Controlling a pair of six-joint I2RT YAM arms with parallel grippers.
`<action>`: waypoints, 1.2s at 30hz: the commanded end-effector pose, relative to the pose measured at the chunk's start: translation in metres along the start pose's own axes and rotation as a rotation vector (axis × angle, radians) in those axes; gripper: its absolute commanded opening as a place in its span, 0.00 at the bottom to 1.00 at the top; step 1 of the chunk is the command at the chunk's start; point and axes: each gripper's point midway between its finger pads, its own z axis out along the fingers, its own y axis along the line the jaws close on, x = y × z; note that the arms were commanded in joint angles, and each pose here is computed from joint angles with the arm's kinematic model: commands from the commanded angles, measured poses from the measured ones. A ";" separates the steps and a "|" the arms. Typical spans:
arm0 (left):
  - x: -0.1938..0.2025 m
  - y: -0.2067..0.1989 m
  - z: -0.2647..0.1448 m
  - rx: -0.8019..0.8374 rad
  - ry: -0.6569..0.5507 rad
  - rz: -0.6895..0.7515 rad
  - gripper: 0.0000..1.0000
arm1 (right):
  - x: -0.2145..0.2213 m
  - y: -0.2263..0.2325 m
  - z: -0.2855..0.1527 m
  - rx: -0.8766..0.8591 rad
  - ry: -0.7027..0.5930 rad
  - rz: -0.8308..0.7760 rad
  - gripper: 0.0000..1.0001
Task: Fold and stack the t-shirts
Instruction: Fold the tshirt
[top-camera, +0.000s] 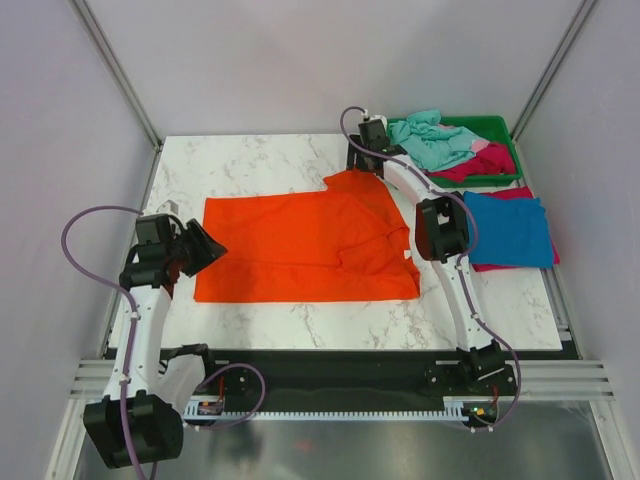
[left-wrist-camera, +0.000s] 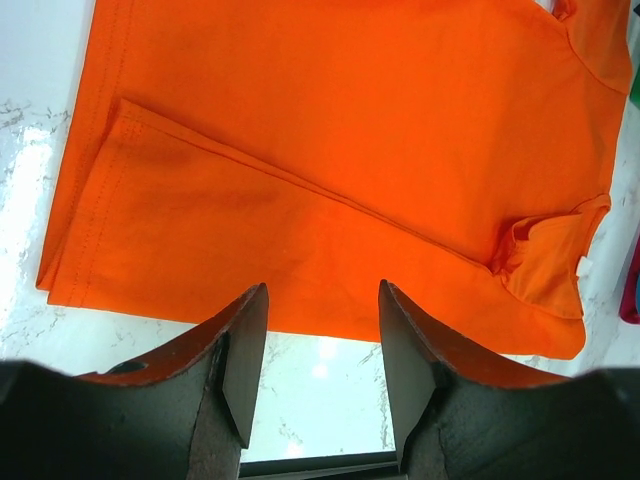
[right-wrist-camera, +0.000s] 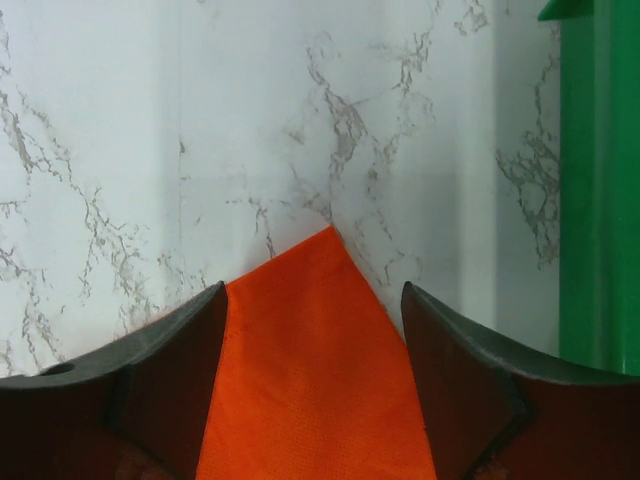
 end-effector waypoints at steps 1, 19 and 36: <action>-0.005 -0.003 0.003 0.021 -0.016 0.042 0.55 | -0.006 0.004 0.004 -0.011 -0.040 0.014 0.67; -0.140 -0.010 0.079 -0.186 -0.083 -0.045 0.55 | 0.041 0.007 0.007 -0.089 0.006 0.028 0.00; -0.197 0.055 0.237 -0.318 -0.026 0.043 0.55 | 0.053 0.026 0.003 -0.227 0.044 0.091 0.00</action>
